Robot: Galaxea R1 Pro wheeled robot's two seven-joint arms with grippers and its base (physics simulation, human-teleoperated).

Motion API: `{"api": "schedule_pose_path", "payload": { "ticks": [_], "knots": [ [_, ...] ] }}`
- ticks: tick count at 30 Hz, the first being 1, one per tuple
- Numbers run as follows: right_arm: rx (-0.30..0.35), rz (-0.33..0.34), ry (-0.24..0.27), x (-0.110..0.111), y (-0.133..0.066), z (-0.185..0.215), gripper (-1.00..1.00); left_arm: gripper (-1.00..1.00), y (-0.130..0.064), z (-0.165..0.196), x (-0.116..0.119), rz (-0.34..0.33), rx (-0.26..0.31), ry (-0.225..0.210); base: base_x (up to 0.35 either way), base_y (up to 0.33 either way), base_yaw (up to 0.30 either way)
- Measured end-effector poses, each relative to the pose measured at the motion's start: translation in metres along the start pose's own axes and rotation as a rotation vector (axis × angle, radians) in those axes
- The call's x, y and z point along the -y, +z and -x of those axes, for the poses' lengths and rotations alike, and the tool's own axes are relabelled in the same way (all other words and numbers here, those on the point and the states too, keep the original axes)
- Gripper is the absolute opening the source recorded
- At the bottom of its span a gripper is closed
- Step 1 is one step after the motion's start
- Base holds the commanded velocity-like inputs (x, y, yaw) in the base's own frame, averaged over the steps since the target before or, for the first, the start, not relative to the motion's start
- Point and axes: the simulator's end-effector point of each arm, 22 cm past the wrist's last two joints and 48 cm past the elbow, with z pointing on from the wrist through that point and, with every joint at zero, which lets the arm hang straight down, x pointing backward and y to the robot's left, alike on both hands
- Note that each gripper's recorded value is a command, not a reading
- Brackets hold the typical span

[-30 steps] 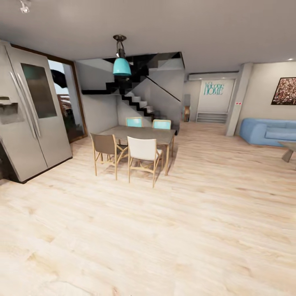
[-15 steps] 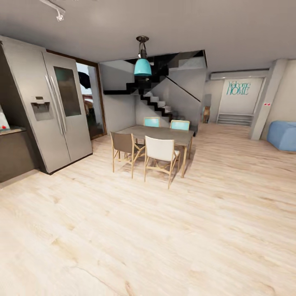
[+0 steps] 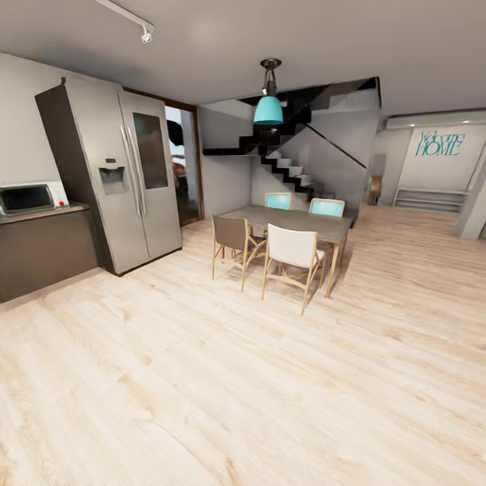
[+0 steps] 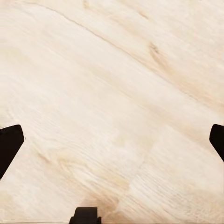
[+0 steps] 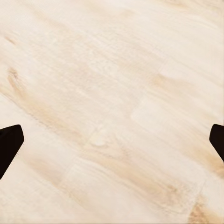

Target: Pick up the poster from the kitchen countertop and hang it on one of the wall nails in the kitchen.

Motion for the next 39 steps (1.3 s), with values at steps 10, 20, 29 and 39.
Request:
{"api": "schedule_pose_path", "payload": {
  "ticks": [10,20,29,39],
  "knots": [
    [-0.001,0.000,0.000,-0.0004,0.0001,0.0000,1.00,1.00,0.0000,0.0000,0.0000,0.000,0.000,0.000,0.000,0.000,0.288],
    [-0.001,0.001,0.001,-0.0010,0.0002,0.0000,1.00,1.00,0.0000,0.0000,0.0003,0.000,0.000,0.000,0.000,0.000,0.288],
    [-0.001,0.001,0.001,-0.0011,0.0002,0.0001,1.00,1.00,0.0000,0.0000,0.0000,0.000,0.000,0.000,0.000,0.000,0.288],
    [0.000,0.001,0.000,-0.0011,0.0002,0.0002,1.00,1.00,0.0000,0.0000,0.0001,0.000,0.000,0.000,0.000,0.000,0.288]
  ]
}}
